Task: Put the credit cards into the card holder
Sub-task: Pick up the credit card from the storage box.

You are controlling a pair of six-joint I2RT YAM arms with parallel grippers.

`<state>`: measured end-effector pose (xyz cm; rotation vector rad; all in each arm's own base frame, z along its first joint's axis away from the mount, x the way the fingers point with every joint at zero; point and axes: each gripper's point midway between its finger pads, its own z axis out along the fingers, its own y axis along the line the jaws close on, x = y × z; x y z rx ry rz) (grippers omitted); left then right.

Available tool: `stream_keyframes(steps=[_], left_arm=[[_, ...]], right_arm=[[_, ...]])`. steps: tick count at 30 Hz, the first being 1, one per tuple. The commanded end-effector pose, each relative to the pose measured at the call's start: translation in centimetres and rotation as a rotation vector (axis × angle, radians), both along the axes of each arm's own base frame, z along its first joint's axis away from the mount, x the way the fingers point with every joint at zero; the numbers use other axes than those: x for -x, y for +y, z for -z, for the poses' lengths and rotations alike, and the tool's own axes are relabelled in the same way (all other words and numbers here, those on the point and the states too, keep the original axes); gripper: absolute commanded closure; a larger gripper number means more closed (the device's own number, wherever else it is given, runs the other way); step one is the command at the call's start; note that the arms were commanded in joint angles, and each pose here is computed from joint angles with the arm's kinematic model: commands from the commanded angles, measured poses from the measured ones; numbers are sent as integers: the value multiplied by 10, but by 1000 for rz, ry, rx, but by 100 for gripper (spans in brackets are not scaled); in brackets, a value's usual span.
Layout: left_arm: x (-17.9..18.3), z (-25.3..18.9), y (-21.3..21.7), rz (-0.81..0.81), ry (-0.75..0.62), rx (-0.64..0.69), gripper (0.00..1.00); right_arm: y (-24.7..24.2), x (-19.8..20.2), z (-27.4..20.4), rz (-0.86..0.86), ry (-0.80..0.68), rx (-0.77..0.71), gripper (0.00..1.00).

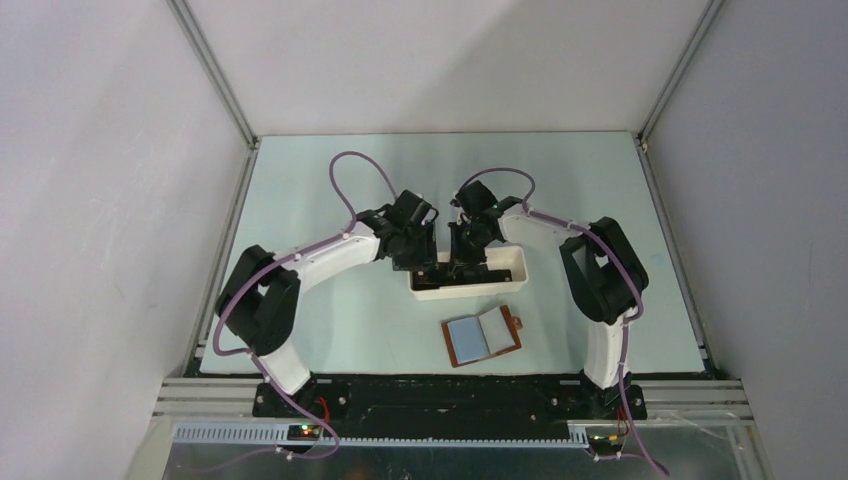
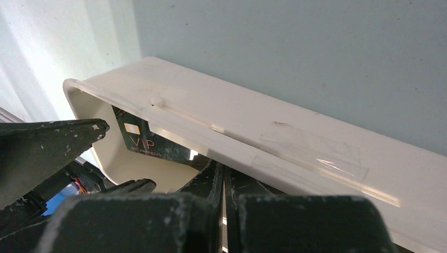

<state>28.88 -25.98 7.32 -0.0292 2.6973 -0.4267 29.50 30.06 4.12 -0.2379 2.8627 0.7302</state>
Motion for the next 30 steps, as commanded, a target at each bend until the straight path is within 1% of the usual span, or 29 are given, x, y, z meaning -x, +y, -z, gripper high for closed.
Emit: stream_keyframes(steps=[1, 4, 7, 11, 23, 28, 30], left_arm=[[-2, -10, -7, 16, -12, 47, 40], [-1, -2, -4, 6, 3, 32, 40], [-2, 2, 1, -13, -6, 7, 35], [-5, 2, 5, -26, -23, -14, 34], [-4, 19, -1, -11, 12, -43, 37], [-5, 17, -3, -9, 7, -37, 39], [-6, 13, -3, -11, -1, -37, 38]], right_arm=[[-20, 4, 47, 17, 33, 117, 100], [-19, 4, 47, 15, 36, 115, 100], [-20, 5, 47, 16, 40, 116, 100], [-19, 5, 48, 15, 42, 114, 100], [-22, 8, 54, 18, 58, 122, 100], [-23, 9, 55, 20, 60, 122, 100], [-23, 9, 56, 19, 66, 118, 100]])
